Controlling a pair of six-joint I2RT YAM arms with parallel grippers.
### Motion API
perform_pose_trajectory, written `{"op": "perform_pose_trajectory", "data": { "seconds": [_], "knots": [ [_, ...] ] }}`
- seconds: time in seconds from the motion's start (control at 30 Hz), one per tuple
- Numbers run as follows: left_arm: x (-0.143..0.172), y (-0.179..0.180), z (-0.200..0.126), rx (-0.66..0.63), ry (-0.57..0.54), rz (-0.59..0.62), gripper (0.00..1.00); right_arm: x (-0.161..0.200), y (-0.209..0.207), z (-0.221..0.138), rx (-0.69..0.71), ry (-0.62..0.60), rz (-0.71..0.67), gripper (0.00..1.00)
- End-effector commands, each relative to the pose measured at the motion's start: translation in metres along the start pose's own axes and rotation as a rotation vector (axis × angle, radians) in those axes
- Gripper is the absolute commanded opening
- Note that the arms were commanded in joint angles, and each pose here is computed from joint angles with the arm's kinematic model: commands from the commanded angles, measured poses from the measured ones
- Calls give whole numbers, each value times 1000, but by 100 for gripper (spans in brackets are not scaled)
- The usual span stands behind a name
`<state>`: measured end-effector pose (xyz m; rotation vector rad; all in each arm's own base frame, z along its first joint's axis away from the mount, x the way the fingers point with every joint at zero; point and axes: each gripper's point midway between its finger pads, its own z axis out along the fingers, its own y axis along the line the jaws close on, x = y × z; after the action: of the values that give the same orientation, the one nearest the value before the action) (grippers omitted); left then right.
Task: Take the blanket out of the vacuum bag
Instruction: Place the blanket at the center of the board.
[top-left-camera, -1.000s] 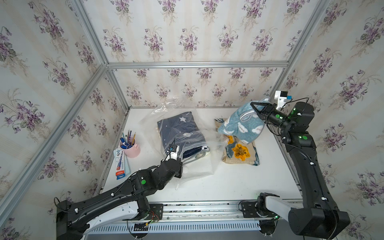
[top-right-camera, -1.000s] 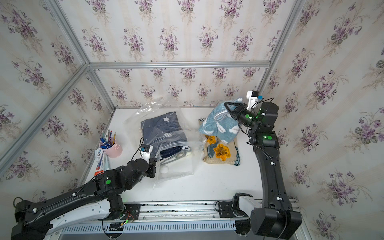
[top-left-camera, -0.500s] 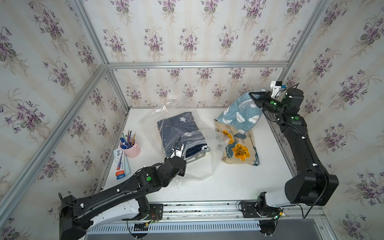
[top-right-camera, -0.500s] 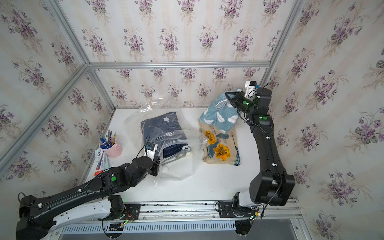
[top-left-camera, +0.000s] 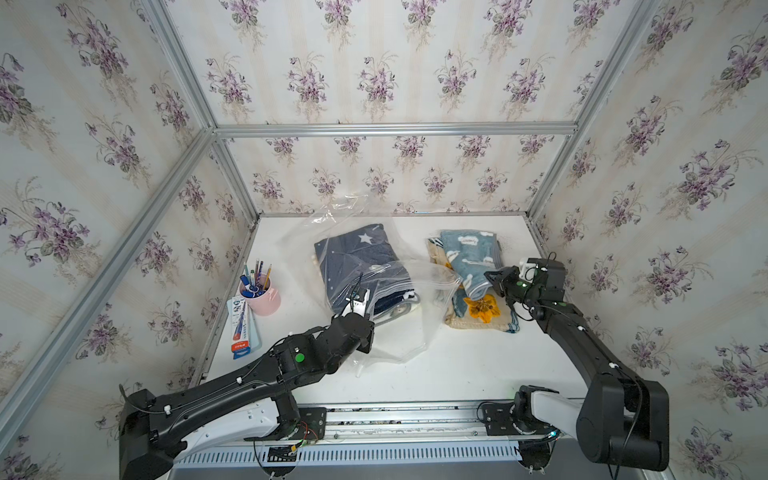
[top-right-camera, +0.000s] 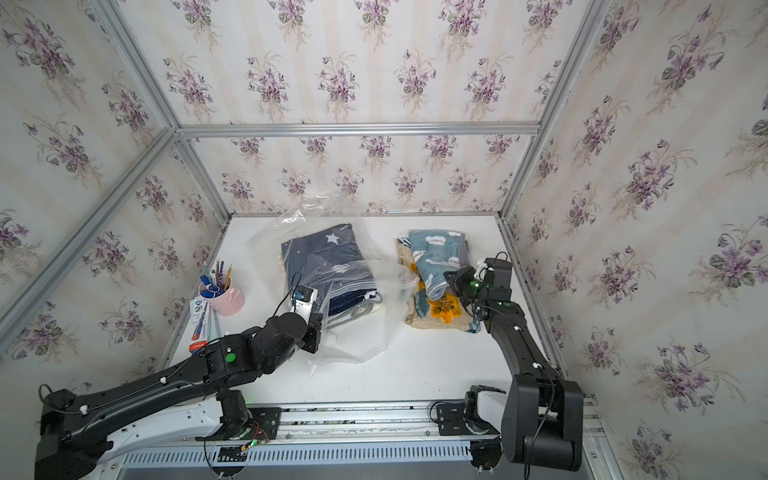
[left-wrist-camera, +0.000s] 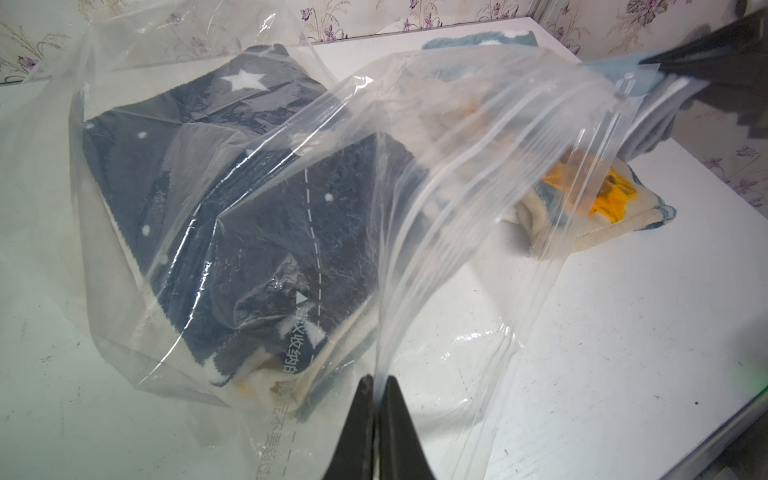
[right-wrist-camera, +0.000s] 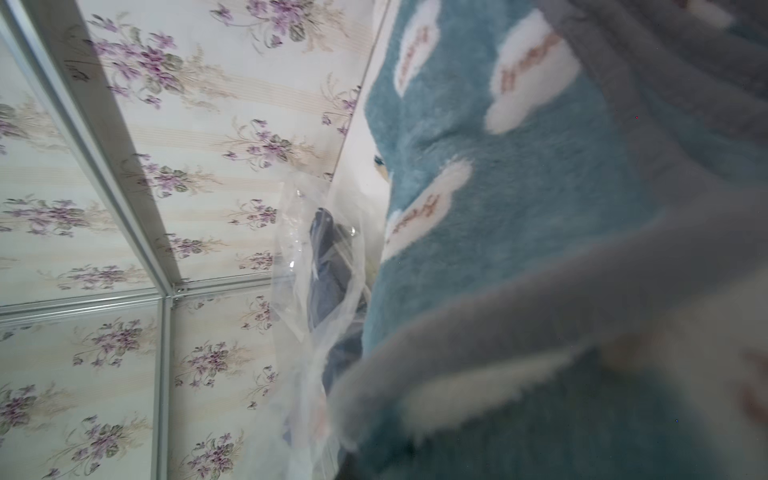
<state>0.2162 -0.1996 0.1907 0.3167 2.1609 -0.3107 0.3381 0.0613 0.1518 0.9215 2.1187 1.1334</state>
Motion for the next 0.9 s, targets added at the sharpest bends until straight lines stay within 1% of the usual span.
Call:
{"op": "perform_pose_trajectory", "data": {
  "seconds": [0.0,0.13,0.33,0.43,0.47,0.57,0.67,0.73,0.77,0.8,0.87],
  "knots": [
    [-4,-4,0,20,-17,-32,8,-8,7,-2,-37,-54,-13,0],
    [-4,-5,0,30,-13,-48,8,0,7,-2,-37,-16,-21,0],
    [-3,-6,-2,38,-14,-54,8,10,11,-16,-21,-8,-55,0],
    [-4,-5,-2,35,-18,-52,8,21,-5,-15,26,24,-51,0],
    [-3,-4,-2,34,-18,-51,8,26,-12,-14,40,39,-43,3],
    [-1,-4,0,32,-16,-50,8,43,-45,-10,102,74,-10,14],
    [1,-2,0,26,-14,-46,8,52,-70,-14,179,81,-10,31],
    [-1,0,-2,19,-21,-41,8,51,-74,-19,219,69,-40,43],
    [-2,1,-3,15,-27,-38,8,49,-74,-22,233,62,-53,47],
    [-3,2,-4,13,-33,-37,8,47,-73,-26,251,52,-70,51],
    [-4,3,-5,11,-43,-36,9,44,-69,-33,278,40,-95,54]
  ]
}}
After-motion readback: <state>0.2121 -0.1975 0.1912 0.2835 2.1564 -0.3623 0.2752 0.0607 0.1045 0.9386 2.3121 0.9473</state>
